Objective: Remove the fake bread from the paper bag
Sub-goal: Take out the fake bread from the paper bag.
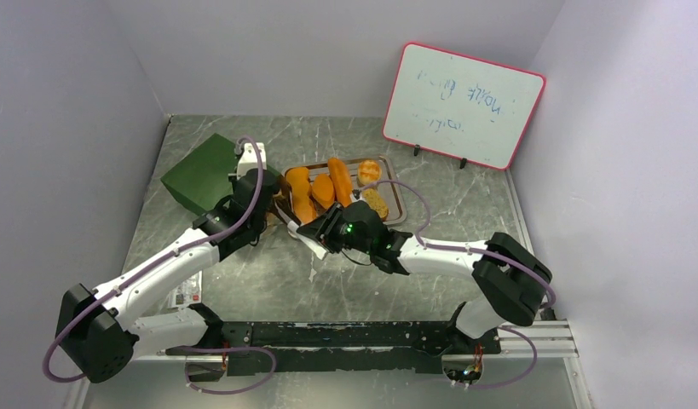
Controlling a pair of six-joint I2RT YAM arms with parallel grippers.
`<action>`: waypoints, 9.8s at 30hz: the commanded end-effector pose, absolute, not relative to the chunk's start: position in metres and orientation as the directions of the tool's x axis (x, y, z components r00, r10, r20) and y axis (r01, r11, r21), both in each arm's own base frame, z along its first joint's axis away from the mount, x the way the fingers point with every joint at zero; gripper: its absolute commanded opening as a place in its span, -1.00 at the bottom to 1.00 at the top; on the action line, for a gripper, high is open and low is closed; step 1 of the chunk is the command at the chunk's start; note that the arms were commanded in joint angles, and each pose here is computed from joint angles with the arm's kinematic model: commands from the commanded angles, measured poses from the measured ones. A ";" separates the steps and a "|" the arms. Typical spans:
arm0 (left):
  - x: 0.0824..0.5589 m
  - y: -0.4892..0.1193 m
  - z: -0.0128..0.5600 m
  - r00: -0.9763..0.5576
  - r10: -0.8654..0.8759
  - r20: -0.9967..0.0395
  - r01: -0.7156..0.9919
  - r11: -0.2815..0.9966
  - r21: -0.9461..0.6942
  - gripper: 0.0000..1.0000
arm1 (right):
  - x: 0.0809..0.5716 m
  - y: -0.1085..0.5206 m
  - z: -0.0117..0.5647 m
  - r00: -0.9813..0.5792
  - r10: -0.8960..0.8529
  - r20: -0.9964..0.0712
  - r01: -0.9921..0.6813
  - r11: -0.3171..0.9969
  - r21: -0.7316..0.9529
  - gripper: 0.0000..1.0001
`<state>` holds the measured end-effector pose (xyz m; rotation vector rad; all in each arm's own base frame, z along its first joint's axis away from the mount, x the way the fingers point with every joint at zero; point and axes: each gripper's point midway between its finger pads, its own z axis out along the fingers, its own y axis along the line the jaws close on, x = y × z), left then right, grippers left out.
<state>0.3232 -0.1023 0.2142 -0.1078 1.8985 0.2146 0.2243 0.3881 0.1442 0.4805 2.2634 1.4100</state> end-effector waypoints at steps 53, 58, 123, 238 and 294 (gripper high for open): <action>0.304 -0.108 0.206 -0.337 0.036 -0.941 -0.178 0.979 0.101 -0.86 | 0.275 0.415 0.144 -0.832 0.551 -0.073 0.097 0.273 0.957 -0.89; 0.307 -0.107 0.206 -0.327 0.011 -0.945 -0.214 0.973 0.086 -0.86 | 0.273 0.413 0.157 -0.832 0.547 -0.096 0.066 0.268 0.961 -1.00; 0.295 -0.088 0.210 -0.348 -0.007 -0.938 -0.266 0.960 0.092 -0.86 | 0.250 0.372 0.146 -0.836 0.530 -0.145 0.049 0.334 0.941 -0.31; 0.289 -0.133 0.180 -0.409 -0.024 -0.912 -0.062 0.998 0.001 -0.86 | 0.285 0.445 0.208 -0.870 0.475 -0.131 -0.105 0.080 0.991 -1.00; 0.262 -0.011 0.206 -0.291 -0.091 -0.952 -0.682 0.718 0.140 1.00 | 0.238 0.376 0.233 -0.853 0.519 -0.063 -0.082 -0.015 0.997 -1.00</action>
